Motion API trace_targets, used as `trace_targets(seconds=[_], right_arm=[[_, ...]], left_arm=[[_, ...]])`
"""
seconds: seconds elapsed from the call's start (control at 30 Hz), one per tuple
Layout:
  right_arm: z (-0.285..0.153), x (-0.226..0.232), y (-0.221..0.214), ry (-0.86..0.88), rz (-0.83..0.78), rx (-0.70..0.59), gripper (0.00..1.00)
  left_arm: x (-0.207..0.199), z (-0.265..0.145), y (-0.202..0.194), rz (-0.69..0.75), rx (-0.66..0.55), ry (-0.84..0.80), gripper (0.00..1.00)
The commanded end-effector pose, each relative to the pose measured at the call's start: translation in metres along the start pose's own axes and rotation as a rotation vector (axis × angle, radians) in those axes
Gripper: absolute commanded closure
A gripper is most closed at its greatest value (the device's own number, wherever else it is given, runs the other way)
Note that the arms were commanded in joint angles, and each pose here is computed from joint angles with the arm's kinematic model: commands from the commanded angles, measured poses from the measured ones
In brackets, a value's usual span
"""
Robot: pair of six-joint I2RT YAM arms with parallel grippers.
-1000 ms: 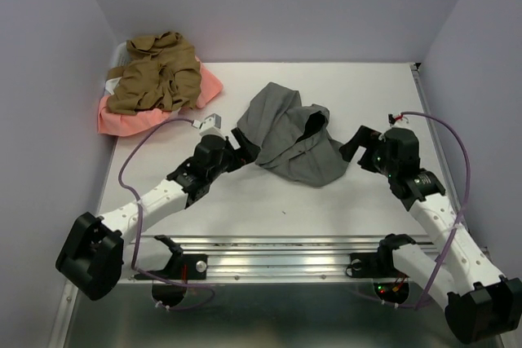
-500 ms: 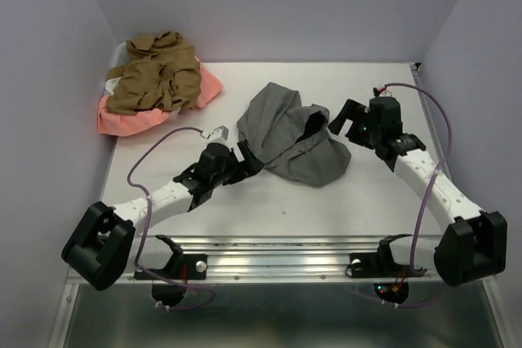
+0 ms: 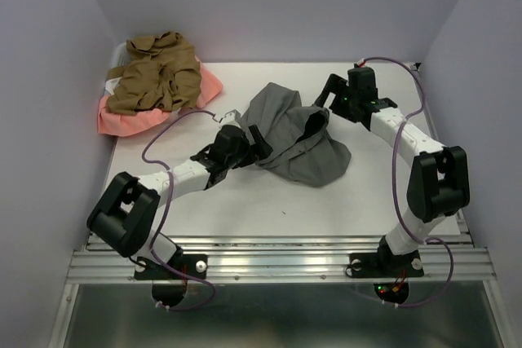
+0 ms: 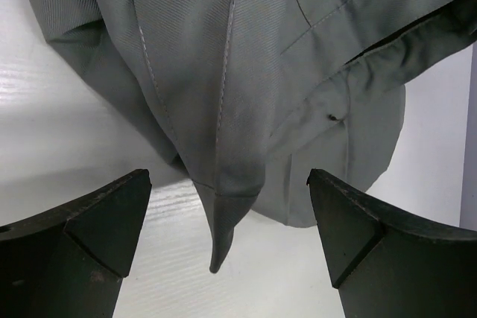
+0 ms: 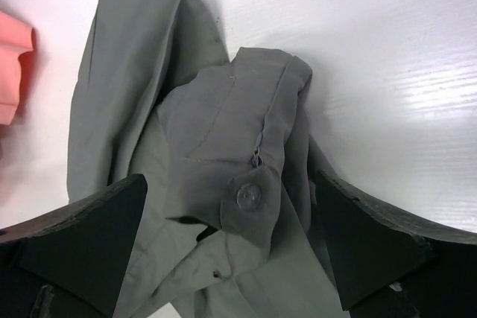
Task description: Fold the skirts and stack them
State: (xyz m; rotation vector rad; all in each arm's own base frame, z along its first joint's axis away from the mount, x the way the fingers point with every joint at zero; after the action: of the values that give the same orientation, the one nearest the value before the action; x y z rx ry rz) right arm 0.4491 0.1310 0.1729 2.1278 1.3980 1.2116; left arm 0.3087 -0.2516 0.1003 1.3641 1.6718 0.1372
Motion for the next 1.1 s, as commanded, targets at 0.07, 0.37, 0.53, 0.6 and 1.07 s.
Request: trace_targets(seconds=[0.07,0.37,0.53,0.6,1.07], right_arm=[[0.018,0.012,0.011,-0.012,-0.007,-0.014,0.00],[0.006,-0.010,0.000,-0.073,-0.038,-0.027,0.42],[0.008,-0.005,-0.015,-0.023,-0.059,0.041,0.46],[0.011,-0.005,-0.018,-0.019,-0.062,0.062,0.45],[0.006,-0.009,-0.038,-0.004,-0.028,0.114,0.99]], left_arm=[[-0.004,0.011,0.019,-0.004,-0.046,0.003,0.01],[0.004,0.014,0.013,-0.026,-0.028,0.014,0.01],[0.008,0.015,0.013,-0.027,-0.028,0.024,0.02],[0.010,0.016,0.013,-0.031,-0.030,0.029,0.02],[0.029,0.008,0.011,-0.060,-0.042,0.041,0.23]])
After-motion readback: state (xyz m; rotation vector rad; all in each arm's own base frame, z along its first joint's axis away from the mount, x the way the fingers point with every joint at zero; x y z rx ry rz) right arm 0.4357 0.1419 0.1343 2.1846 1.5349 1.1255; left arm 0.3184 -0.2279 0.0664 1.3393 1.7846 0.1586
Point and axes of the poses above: each gripper's point midway between its finger pads, its own z axis out along the fingers, its own x axis along the line the jaws close on, y = z × x, the point moved 1 cm from there along -z, back along the fingers, and after that the axes turned 2 degrees about z, right-handed, at the moved point
